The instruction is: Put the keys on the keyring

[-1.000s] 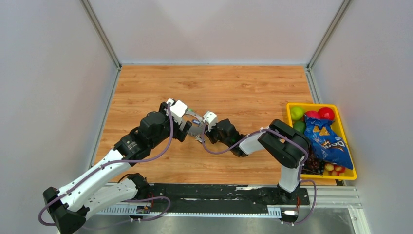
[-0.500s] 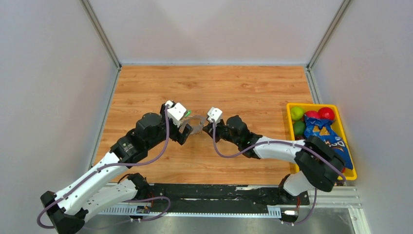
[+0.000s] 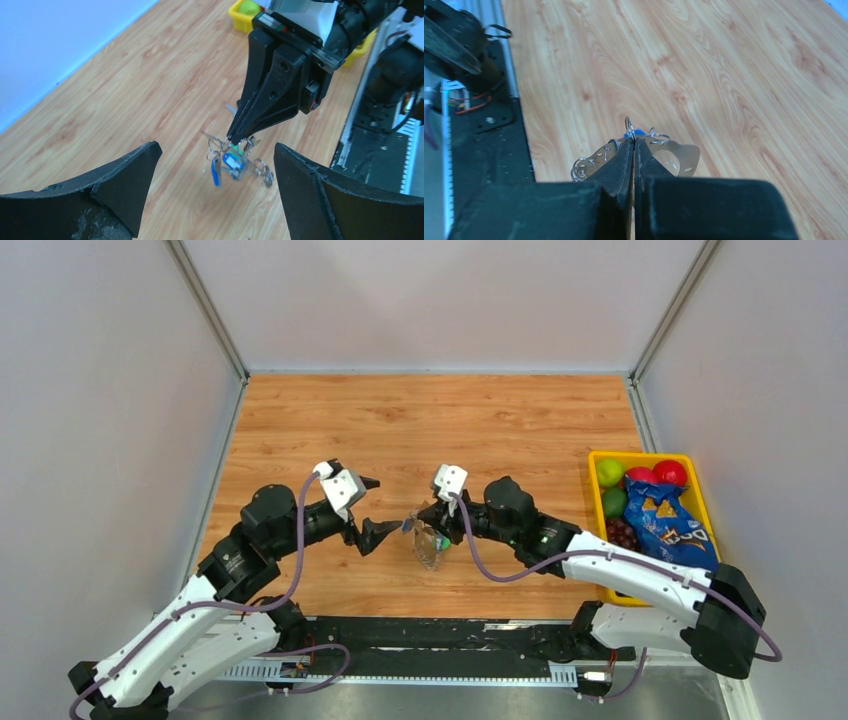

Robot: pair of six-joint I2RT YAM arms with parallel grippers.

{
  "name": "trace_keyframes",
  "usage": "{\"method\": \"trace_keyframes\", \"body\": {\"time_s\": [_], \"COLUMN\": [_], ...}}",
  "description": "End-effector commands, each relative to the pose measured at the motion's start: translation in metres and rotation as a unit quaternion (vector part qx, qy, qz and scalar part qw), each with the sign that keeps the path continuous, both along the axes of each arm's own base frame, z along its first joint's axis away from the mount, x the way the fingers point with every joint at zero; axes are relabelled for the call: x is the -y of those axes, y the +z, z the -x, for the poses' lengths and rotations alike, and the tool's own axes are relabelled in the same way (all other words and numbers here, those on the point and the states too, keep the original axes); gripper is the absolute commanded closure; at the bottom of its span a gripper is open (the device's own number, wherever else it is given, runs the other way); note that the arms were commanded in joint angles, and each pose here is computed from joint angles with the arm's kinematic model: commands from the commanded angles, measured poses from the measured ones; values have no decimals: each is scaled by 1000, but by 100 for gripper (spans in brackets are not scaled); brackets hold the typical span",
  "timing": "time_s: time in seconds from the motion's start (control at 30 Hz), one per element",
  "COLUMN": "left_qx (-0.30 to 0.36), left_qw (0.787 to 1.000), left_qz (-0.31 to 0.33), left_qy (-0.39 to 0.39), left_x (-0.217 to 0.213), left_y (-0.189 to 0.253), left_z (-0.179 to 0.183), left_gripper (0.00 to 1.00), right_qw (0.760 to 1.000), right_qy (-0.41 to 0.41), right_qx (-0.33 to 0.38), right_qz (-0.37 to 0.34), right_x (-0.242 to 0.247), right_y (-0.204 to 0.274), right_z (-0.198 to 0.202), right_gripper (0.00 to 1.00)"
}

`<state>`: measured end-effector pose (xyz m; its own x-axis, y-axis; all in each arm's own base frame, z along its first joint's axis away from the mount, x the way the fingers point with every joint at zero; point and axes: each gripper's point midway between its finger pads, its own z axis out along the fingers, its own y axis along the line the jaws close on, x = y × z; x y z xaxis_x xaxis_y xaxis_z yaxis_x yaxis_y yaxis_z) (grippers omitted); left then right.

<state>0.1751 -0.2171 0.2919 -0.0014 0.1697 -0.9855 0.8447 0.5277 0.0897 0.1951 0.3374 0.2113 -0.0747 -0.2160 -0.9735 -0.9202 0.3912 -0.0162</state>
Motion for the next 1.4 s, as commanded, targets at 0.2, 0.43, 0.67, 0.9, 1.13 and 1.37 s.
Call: {"method": "trace_keyframes", "body": {"time_s": [0.2,0.43,0.67,0.9,1.13,1.37], "left_qx": [23,28,14,1,-6,-5], "left_qw": [985,978,966,959,959,961], "left_qz": [61,99,131,147,157,157], "left_qy": [-160,-179,-221,-242,-235,-227], "left_x": [16,10,19,29,35,36], "left_y": [56,78,90,91,90,87], "left_z": [61,79,92,92,84,79], "left_gripper": [6,6,12,20,28,37], "right_qw": [997,991,984,981,979,976], "right_qy": [75,115,144,147,150,147], "right_qx": [-6,6,5,-5,-1,4], "right_qz": [-24,-74,-107,-128,-139,-160], "right_x": [10,21,27,27,20,14], "right_y": [87,128,159,178,188,202], "right_z": [52,77,94,101,103,103], "right_gripper": [100,100,100,100,100,100]}}
